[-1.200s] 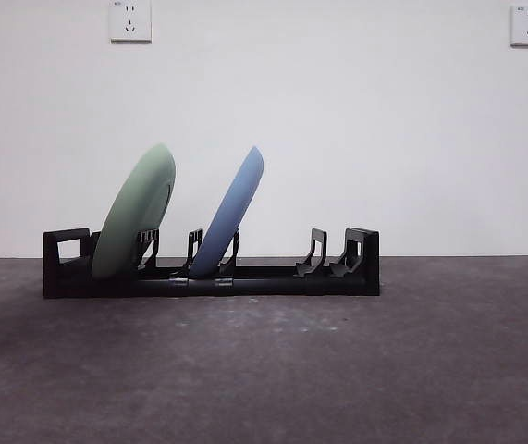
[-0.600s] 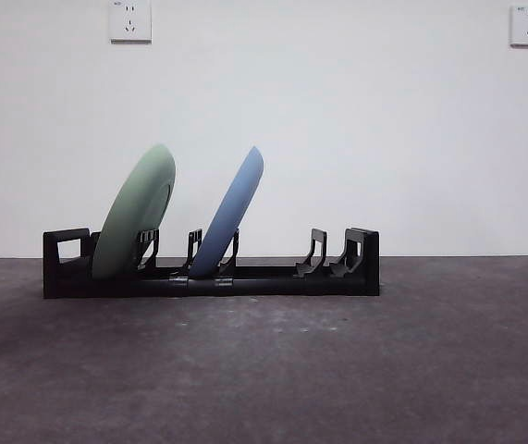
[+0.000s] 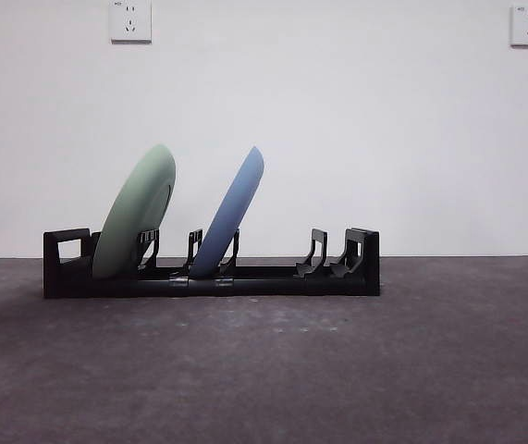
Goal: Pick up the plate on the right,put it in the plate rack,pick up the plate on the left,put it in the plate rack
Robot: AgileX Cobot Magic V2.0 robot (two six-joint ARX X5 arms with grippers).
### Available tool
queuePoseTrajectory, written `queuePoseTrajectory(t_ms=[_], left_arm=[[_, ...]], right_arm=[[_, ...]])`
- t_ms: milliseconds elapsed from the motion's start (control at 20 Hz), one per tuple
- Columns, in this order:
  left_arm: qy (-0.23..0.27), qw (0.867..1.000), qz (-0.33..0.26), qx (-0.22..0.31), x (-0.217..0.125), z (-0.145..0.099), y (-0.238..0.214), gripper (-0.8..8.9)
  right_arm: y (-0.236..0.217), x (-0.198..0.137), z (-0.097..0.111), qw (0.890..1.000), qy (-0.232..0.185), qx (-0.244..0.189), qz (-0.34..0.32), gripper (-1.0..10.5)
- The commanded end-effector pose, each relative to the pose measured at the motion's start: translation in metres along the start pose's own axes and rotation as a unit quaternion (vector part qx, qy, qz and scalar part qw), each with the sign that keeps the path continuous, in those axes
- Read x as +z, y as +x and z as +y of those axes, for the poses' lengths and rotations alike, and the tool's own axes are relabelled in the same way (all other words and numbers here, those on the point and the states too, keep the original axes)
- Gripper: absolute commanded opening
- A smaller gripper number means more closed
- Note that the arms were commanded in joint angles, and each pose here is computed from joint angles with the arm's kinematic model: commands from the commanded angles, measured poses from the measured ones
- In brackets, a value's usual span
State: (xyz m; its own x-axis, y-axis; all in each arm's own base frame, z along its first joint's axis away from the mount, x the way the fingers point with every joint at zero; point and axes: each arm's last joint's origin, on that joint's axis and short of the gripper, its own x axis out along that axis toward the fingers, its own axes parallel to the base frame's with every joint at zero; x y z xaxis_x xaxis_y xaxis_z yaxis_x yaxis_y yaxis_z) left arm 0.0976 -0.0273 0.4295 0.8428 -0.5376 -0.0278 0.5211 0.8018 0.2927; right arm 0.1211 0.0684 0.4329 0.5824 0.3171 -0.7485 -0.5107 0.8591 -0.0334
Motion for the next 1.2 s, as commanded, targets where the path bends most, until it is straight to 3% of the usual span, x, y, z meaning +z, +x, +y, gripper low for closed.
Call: queuePoseTrajectory(t_ms=[50,150,300,650,1100,1200], left_arm=[[0.044,0.997,-0.007,0.07,-0.02,-0.002,-0.014,-0.03],[0.054,0.991,-0.018,0.121,-0.045,-0.007,-0.018,-0.03],[0.042,0.987,-0.032,0.149,-0.091,-0.017,-0.018,-0.03],[-0.046,0.975,0.01,0.218,-0.198,-0.04,-0.009,-0.03],[-0.119,0.958,0.039,0.259,-0.26,-0.056,-0.007,-0.03],[-0.139,0.954,0.075,0.253,-0.268,-0.059,-0.007,-0.03]], right_arm=[[0.002,-0.003,0.0,1.0,0.003,-0.002,0.016,0.0],[0.002,-0.003,0.0,1.0,0.003,-0.002,0.016,0.0],[0.002,-0.003,0.0,1.0,0.003,-0.002,0.016,0.0],[0.002,-0.003,0.0,1.0,0.003,-0.002,0.016,0.0],[0.002,-0.003,0.0,1.0,0.003,-0.002,0.016,0.0],[0.002,-0.003,0.0,1.0,0.003,-0.002,0.016,0.0]])
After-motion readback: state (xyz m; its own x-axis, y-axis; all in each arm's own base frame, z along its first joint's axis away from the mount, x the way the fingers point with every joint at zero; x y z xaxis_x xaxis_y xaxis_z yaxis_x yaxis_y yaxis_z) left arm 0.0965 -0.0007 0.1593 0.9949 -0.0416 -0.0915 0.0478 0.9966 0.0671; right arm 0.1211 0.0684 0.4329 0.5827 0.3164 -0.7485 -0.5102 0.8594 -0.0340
